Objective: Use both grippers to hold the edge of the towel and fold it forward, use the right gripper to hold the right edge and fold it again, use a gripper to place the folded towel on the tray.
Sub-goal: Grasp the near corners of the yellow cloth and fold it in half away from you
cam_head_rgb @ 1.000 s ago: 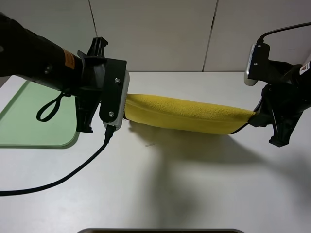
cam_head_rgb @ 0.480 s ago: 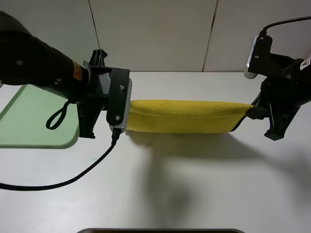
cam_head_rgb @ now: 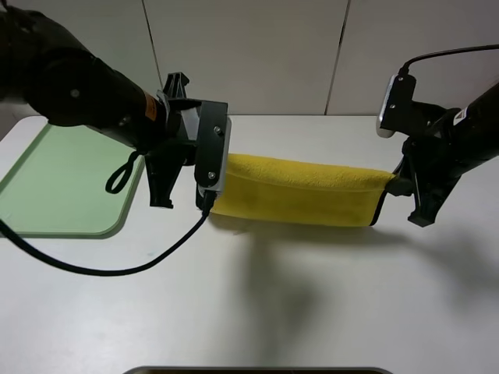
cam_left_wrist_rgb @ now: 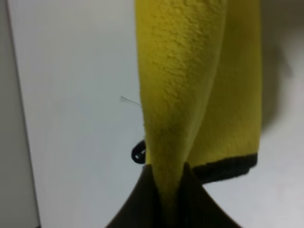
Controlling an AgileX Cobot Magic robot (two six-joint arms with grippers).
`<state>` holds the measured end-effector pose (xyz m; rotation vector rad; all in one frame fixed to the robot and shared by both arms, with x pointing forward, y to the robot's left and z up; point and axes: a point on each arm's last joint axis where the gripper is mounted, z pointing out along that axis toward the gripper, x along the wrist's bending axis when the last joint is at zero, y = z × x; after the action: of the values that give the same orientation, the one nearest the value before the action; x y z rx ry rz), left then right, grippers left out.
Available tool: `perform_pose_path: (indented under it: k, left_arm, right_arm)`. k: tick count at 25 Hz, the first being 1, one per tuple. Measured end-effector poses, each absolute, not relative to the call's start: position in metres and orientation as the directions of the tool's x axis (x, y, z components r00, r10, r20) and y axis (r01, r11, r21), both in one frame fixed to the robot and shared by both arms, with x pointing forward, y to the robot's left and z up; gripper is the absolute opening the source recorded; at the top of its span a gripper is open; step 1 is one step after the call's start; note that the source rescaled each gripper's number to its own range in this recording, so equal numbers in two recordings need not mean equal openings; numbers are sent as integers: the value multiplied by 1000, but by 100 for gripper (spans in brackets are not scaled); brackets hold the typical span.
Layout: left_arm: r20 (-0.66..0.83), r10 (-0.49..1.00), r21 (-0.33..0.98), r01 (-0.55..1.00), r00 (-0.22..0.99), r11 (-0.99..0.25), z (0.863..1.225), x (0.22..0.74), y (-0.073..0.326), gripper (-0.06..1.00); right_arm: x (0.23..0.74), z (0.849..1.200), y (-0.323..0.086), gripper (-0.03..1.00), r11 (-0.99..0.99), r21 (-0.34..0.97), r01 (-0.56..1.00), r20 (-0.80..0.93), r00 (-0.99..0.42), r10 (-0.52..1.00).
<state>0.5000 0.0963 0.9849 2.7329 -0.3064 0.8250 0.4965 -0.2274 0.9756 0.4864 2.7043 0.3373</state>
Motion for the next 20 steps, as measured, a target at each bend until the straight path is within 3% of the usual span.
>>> perform_pose_path:
  k: [9,20]
  left_arm:
    - [488,-121,141,-215,864,-966,943,524,104,0]
    - [507,-96,167,-206,857,-964,925,536,106,0]
  right_arm:
    - [516,955,-223,1,911,285,297,-310,-871,381]
    - [532,939,-220,1,913,274,303,-300,-875,381]
